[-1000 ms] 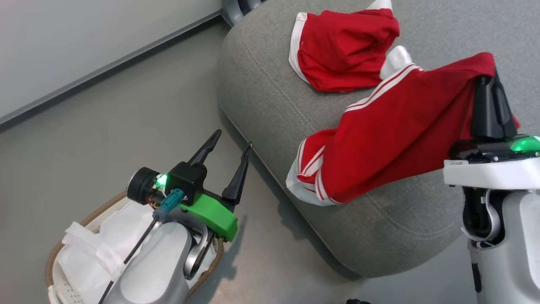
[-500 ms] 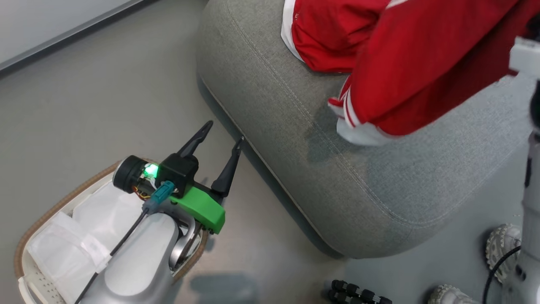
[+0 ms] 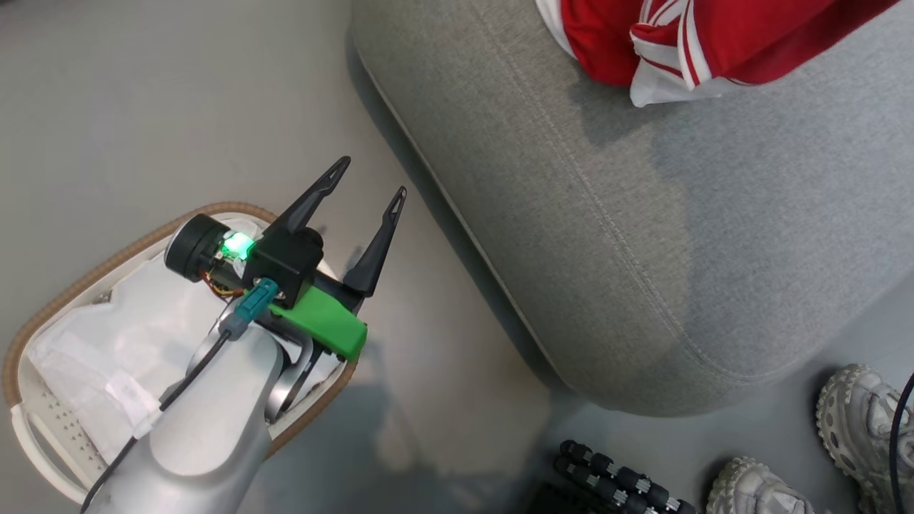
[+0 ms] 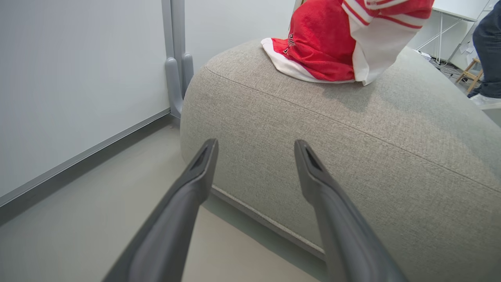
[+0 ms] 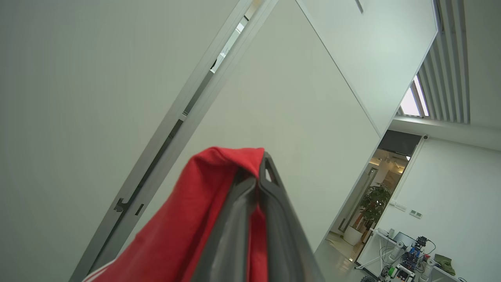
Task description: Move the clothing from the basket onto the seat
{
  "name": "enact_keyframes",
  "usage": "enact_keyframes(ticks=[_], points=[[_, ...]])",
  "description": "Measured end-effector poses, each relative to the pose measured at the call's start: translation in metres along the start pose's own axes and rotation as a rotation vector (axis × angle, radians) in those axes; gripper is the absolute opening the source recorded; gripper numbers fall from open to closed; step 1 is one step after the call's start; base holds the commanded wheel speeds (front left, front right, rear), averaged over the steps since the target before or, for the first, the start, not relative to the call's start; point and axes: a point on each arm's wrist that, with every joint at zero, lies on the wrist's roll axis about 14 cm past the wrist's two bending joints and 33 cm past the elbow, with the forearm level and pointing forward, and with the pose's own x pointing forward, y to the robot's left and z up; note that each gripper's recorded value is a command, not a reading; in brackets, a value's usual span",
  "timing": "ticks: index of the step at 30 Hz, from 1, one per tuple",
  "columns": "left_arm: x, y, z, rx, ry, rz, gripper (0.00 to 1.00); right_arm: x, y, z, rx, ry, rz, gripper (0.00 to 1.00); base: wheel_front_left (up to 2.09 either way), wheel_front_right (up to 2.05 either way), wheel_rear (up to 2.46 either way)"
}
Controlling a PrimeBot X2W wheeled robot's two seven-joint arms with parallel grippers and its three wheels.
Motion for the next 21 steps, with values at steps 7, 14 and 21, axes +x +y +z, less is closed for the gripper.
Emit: enact_keyframes(ticks=[7, 14, 21], points=[[-0.013, 0.029, -0.026, -0.016, 0.034, 0.042, 1.00, -0.060, 0.076, -0.132, 0.101, 0.373, 0.057, 0.00, 0.00, 0.00, 0.00], [-0.031, 0.050, -0.043, -0.040, 0.067, 0.102, 1.00, -0.155, 0.101, -0.214, 0.198, 0.687, -0.006, 0.00, 0.00, 0.00, 0.00], [-0.043, 0.058, -0.044, -0.052, 0.081, 0.155, 1.00, -0.219, 0.084, -0.229, 0.202, 0.831, -0.071, 1.00, 0.00, 0.00, 0.00]])
